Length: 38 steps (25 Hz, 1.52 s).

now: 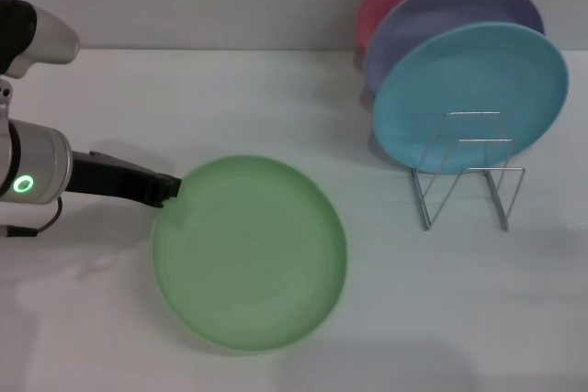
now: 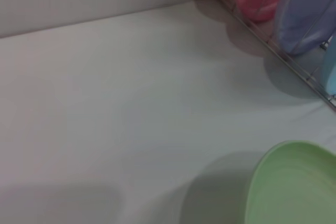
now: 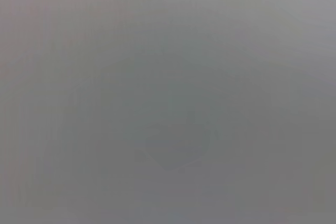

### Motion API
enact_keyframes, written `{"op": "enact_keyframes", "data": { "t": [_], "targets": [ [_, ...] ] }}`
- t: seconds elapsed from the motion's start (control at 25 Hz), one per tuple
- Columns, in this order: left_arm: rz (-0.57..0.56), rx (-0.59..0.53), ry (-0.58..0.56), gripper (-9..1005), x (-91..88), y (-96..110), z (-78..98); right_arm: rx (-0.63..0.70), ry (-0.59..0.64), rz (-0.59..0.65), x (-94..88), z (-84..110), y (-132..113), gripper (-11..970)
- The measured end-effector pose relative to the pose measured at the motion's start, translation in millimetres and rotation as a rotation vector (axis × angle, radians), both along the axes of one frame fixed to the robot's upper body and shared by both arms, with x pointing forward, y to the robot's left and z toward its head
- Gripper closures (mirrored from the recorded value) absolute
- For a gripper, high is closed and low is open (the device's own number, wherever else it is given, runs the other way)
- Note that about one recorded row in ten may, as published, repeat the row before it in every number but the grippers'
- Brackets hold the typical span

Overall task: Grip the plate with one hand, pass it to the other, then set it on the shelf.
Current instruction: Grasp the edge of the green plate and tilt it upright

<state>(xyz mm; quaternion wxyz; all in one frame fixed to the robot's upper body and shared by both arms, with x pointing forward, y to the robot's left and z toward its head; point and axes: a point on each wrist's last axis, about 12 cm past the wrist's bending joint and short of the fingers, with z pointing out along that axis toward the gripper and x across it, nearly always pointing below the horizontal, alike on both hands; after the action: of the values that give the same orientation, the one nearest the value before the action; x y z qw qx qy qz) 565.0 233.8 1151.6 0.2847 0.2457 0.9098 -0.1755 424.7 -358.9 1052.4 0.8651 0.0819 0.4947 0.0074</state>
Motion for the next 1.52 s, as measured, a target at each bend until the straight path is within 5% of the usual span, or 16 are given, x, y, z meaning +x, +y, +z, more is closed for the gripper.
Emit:
{"op": "enact_keyframes", "data": {
  "t": [1.52],
  "targets": [
    [-0.042,0.023,-0.068,980,5.6,-4,27.2,0.001,0.012,0.001,0.3,-1.4,0,133]
  ]
}}
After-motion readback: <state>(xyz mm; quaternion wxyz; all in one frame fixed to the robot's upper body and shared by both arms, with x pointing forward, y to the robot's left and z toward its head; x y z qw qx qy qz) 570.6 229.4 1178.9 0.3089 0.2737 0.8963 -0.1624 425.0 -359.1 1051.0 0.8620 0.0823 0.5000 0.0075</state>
